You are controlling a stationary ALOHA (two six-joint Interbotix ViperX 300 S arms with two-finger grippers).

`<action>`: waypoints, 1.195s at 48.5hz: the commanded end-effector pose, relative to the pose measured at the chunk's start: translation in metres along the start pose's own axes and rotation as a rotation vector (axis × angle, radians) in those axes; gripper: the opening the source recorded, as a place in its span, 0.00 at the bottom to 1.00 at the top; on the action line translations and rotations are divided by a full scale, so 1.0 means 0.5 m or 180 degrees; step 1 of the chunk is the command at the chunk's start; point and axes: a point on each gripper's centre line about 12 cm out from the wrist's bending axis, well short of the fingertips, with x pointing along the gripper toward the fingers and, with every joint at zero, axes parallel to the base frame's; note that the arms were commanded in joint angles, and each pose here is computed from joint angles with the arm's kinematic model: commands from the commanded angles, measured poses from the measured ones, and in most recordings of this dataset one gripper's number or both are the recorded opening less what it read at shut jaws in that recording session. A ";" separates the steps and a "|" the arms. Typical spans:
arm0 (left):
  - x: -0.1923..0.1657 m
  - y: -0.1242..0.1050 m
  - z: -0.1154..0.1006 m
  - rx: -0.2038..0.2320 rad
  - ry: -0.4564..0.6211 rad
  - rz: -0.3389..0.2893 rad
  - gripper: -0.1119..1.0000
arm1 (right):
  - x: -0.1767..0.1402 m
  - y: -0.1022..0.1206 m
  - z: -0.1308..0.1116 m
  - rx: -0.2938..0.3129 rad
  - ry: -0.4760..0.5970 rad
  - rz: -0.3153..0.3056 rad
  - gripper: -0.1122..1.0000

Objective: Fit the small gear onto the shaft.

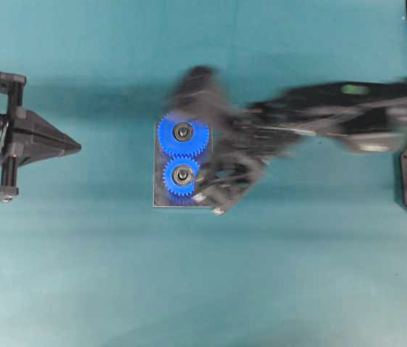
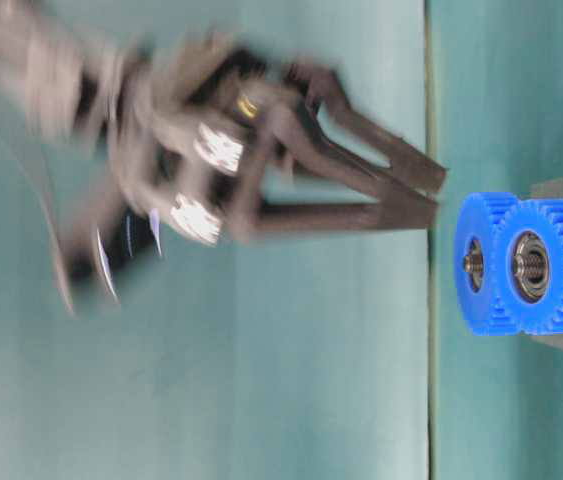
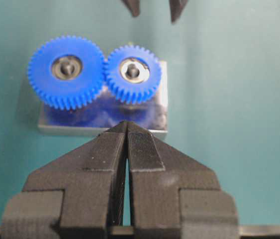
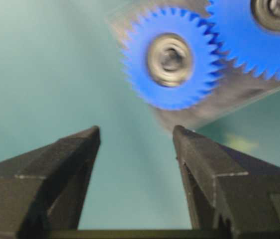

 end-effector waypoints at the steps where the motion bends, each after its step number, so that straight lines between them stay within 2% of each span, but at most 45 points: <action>1: -0.002 -0.002 0.011 0.0011 -0.0058 -0.0013 0.10 | -0.033 -0.028 -0.012 0.0672 -0.0772 0.0444 0.70; 4: -0.001 -0.002 0.009 0.0006 -0.0053 -0.0014 0.10 | -0.032 -0.049 -0.043 0.0940 -0.0917 0.0504 0.70; 9: -0.001 -0.002 0.007 0.0006 -0.0044 -0.0014 0.10 | -0.011 -0.069 -0.086 0.1188 -0.0877 0.0443 0.70; 19: -0.002 -0.002 0.001 0.0006 -0.0029 -0.0013 0.10 | 0.039 -0.056 -0.072 0.1439 -0.0998 0.0444 0.70; 25: -0.003 -0.002 0.001 0.0011 -0.0039 -0.0012 0.10 | 0.071 -0.059 -0.075 0.1564 -0.0980 0.0393 0.70; 32: -0.005 -0.002 -0.002 0.0011 -0.0039 -0.0012 0.10 | 0.088 -0.057 -0.068 0.1642 -0.1061 0.0429 0.70; 36: -0.006 -0.002 -0.005 0.0011 -0.0039 -0.0012 0.10 | 0.091 -0.060 -0.064 0.1733 -0.1145 0.0473 0.70; 41: -0.010 -0.002 -0.006 0.0011 -0.0053 -0.0013 0.10 | 0.092 -0.058 -0.058 0.1748 -0.1228 0.0554 0.70; 49: -0.015 -0.002 -0.008 0.0006 -0.0073 -0.0014 0.10 | 0.113 -0.066 -0.065 0.1856 -0.1202 0.0612 0.70; 58: -0.025 -0.002 -0.003 0.0006 -0.0141 -0.0015 0.10 | 0.138 -0.075 -0.075 0.1943 -0.1193 0.0780 0.70</action>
